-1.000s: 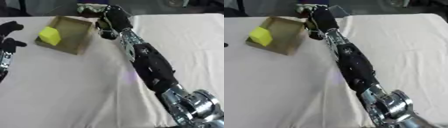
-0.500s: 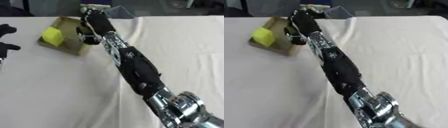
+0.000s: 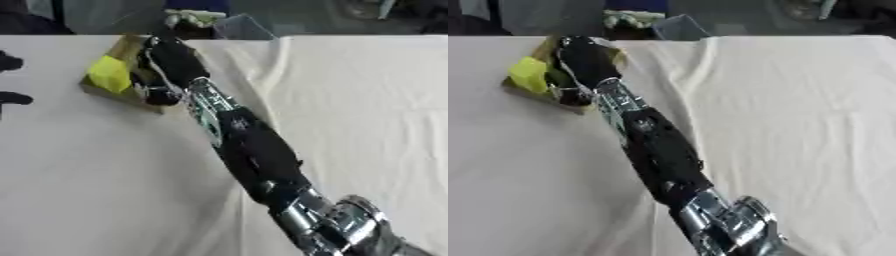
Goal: Pick up objects on the table and place them in the box.
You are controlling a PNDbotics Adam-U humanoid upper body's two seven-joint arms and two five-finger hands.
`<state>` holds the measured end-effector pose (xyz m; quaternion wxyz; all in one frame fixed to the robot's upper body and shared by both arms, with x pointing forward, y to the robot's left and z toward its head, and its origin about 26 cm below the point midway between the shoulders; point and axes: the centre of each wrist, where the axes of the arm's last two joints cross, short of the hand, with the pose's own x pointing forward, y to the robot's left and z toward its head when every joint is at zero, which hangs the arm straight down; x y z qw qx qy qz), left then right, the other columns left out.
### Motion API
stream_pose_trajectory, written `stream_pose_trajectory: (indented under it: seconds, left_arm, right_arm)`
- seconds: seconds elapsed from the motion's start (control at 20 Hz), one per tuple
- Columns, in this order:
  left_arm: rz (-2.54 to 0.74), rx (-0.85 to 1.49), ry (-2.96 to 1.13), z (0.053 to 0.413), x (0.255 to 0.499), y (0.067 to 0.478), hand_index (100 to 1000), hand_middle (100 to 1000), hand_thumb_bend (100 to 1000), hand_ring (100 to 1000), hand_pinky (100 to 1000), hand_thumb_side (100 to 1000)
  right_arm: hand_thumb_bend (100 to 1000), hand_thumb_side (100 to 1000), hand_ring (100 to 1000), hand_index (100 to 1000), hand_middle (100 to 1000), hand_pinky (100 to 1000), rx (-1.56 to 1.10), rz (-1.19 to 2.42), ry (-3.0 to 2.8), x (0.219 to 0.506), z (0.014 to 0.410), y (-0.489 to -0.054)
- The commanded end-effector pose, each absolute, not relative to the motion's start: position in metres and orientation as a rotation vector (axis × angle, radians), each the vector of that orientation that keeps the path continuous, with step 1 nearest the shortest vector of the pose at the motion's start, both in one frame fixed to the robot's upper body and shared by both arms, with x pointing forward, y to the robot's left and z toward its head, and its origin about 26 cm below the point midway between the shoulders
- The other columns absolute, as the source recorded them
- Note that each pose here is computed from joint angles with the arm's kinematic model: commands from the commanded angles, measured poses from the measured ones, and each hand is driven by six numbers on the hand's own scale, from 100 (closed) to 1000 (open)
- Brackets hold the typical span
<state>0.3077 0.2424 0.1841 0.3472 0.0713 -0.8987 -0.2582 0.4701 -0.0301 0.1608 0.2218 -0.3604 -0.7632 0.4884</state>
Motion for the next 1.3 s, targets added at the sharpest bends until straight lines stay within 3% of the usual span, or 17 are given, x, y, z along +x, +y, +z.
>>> stream_pose_trajectory:
  seconds: [0.05, 0.2, 0.35, 0.4, 0.45, 0.7, 0.95, 1.3]
  left_arm:
    - [-0.679, 0.180, -2.362, 0.192, 0.306, 0.241, 908, 788, 161, 938, 676, 826]
    - [-0.679, 0.181, -2.360, 0.192, 0.306, 0.241, 908, 787, 158, 938, 676, 830]
    - [-0.677, 0.180, -2.359, 0.192, 0.306, 0.241, 908, 786, 157, 938, 676, 832]
    - [-0.677, 0.179, -2.359, 0.192, 0.306, 0.241, 908, 786, 156, 938, 676, 833]
    - [-0.677, 0.178, -2.360, 0.192, 0.306, 0.241, 908, 786, 156, 938, 676, 834]
    - [-0.674, 0.171, -2.362, 0.192, 0.306, 0.240, 907, 782, 153, 934, 672, 838]
    - [-0.679, 0.152, -2.368, 0.193, 0.306, 0.237, 907, 780, 153, 932, 670, 842]
    - [-0.682, 0.142, -2.368, 0.193, 0.307, 0.235, 907, 779, 146, 932, 668, 855]
  right_arm:
    - [100, 200, 914, 946, 866, 876, -1.027, 1.414, -2.130, 0.468, 0.174, -0.023]
    - [100, 199, 975, 1000, 961, 913, -1.049, 1.439, -2.133, 0.468, 0.177, -0.023]
    - [100, 198, 995, 1000, 982, 927, -1.057, 1.414, -2.178, 0.468, 0.181, -0.022]
    - [100, 285, 1000, 1000, 987, 931, -1.057, 1.399, -2.198, 0.468, 0.182, -0.022]
    - [100, 199, 1000, 1000, 983, 931, -1.057, 1.383, -2.216, 0.468, 0.184, -0.022]
    - [100, 200, 1000, 1000, 983, 935, -1.085, 1.324, -2.260, 0.469, 0.193, -0.024]
    - [100, 198, 1000, 1000, 988, 1000, -1.113, 1.299, -2.213, 0.476, 0.196, -0.034]
    - [100, 199, 1000, 1000, 1000, 1000, -1.102, 1.330, -2.109, 0.480, 0.188, -0.044]
